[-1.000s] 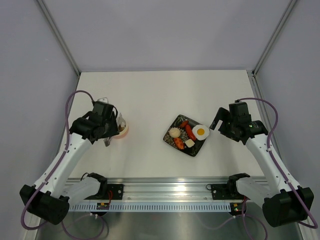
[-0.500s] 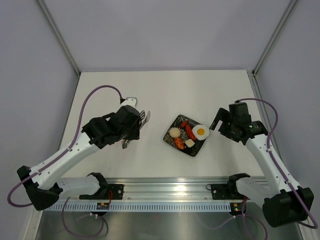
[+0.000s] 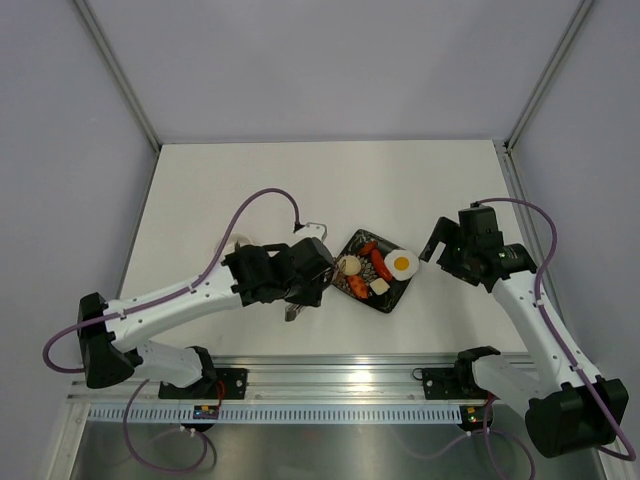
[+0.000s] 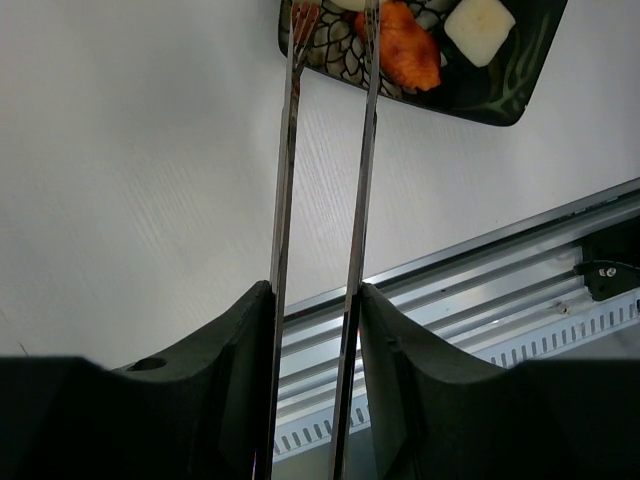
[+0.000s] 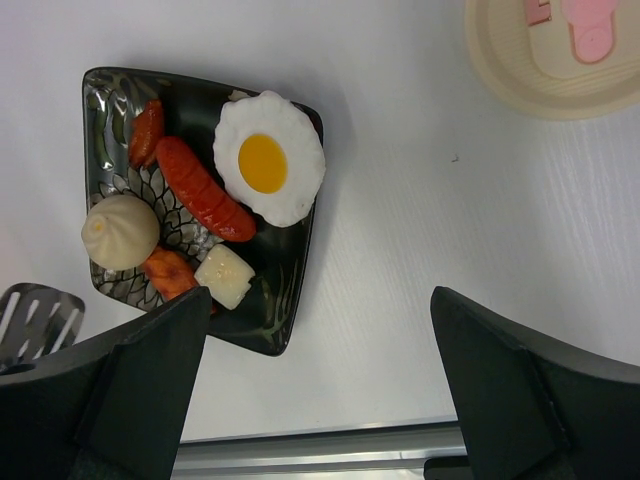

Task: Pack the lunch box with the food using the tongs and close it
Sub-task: Pick up the fake food from the plate.

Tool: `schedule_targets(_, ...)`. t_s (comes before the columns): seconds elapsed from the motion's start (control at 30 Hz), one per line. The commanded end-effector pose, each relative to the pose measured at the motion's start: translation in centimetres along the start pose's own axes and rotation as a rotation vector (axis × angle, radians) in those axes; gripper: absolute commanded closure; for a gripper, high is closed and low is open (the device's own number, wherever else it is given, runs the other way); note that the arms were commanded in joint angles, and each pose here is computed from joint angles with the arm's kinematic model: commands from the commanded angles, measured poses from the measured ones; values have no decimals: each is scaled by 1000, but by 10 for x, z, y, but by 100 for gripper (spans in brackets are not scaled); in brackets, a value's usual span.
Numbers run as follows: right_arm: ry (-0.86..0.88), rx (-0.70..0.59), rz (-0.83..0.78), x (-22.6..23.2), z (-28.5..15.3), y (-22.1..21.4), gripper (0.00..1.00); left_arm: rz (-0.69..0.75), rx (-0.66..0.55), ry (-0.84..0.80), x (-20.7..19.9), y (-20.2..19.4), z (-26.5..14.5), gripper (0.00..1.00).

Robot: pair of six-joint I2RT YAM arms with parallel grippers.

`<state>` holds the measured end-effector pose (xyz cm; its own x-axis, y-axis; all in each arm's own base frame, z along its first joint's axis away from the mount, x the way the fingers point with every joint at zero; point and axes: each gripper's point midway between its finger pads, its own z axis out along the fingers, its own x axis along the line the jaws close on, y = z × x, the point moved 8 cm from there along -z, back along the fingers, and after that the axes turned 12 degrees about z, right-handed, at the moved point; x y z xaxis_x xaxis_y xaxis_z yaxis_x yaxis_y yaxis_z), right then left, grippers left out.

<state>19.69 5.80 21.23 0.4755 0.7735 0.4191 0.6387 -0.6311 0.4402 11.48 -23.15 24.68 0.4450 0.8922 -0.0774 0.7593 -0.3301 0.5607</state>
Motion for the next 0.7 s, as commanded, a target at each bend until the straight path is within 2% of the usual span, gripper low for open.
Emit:
schedule_targets(0.0, 2, -18, -1, -2, -6, 1, 1, -64, -40, -81, -17, 13, -3, 59)
schedule_targets(0.47, 18, -9, 3, -4, -6, -3, 0, -114, 60, -127, -37, 1, 17, 56)
schedule_targets(0.67, 25, -10, -5, -3, -8, -2, 0, -142, 72, -86, -37, 1, 17, 49)
